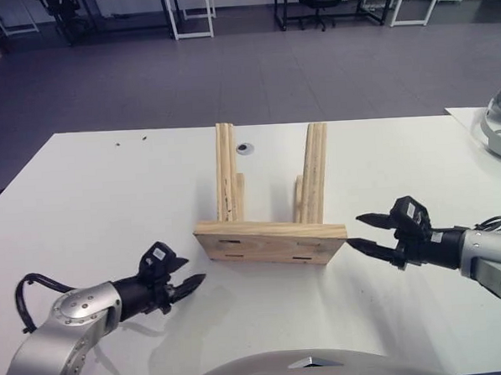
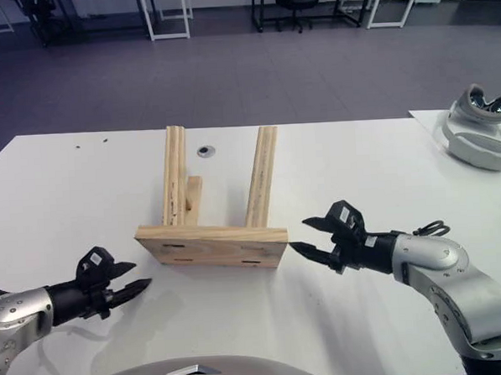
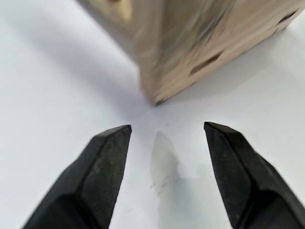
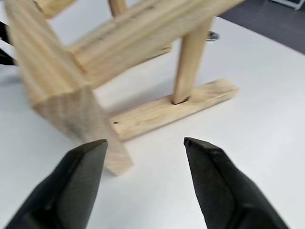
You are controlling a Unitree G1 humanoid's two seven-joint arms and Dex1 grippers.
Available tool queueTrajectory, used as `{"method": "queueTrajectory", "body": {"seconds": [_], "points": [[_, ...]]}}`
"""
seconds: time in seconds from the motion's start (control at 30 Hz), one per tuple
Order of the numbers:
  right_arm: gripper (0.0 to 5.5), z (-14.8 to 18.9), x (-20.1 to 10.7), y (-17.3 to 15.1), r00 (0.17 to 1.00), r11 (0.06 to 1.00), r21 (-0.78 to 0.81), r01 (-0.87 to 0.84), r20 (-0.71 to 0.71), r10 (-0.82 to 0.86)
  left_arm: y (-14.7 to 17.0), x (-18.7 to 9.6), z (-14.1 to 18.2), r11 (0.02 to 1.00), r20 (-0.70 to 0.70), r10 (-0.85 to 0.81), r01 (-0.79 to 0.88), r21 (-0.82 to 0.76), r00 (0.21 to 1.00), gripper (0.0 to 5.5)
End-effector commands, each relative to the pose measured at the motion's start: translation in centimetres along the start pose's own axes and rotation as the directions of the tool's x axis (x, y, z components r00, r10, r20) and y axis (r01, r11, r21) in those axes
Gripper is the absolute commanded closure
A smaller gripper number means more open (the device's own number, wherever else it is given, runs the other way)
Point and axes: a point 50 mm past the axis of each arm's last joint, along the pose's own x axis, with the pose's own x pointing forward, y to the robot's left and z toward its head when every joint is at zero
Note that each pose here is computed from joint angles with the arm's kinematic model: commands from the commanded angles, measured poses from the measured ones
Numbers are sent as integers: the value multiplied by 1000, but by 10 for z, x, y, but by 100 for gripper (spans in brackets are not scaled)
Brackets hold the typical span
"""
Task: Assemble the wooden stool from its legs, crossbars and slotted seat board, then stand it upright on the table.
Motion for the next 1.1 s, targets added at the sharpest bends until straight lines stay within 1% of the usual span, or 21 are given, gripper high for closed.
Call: {"method": "queueTrajectory", "body": {"seconds": [0.03, 0.13, 0.2, 0.27, 0.4, 0.53, 0.57, 0.63, 0.77, 0.87, 0.93, 0.97, 1.0, 1.07, 1.1], "points": [[248, -17, -3, -6, 990, 987, -157, -45, -140, 23, 16, -8, 5, 987, -44, -28, 35, 156, 999, 267], [248, -10, 8, 5, 981, 967, -167, -191, -58, 184, 15, 3, 20, 952, -4, -189, 185, 242, 982, 267], [248, -3, 19, 8, 965, 948, -183, -261, -11, 263, 23, 13, 33, 919, 7, -249, 234, 318, 968, 267], [248, 0, 30, 6, 955, 936, -202, -288, 5, 295, 28, 20, 43, 894, 19, -280, 254, 369, 960, 267], [248, -4, 49, 5, 942, 916, -225, -331, -15, 336, 33, 35, 55, 845, 19, -353, 310, 436, 935, 267], [248, 2, 59, 4, 924, 890, -264, -371, -15, 381, 20, 53, 57, 797, 38, -474, 411, 444, 879, 267], [263, 4, 60, 4, 920, 883, -275, -380, -11, 392, 19, 55, 56, 788, 34, -491, 427, 444, 870, 265], [300, 7, 61, 4, 908, 869, -289, -402, -6, 418, 18, 56, 53, 777, 19, -505, 445, 444, 863, 301], [387, 10, 57, 3, 886, 843, -303, -445, -13, 463, 25, 53, 43, 753, -49, -484, 444, 485, 874, 379], [405, 21, 56, 4, 864, 813, -346, -468, 15, 504, 27, 53, 56, 728, -21, -497, 430, 534, 868, 398], [407, 42, 48, -1, 844, 787, -386, -481, 41, 536, 20, 44, 80, 702, 34, -550, 440, 560, 834, 400], [409, 56, 42, -5, 829, 776, -393, -493, 58, 556, 16, 36, 93, 686, 55, -587, 460, 563, 808, 401], [409, 73, 30, -10, 805, 763, -378, -525, 73, 589, 11, 23, 109, 667, 77, -636, 498, 554, 768, 403], [409, 110, -8, -20, 731, 708, -290, -644, 39, 681, 5, -16, 142, 626, 133, -749, 627, 464, 649, 408], [409, 129, -30, -20, 667, 657, -196, -728, 20, 745, 2, -40, 150, 582, 136, -805, 723, 372, 578, 409]]}}
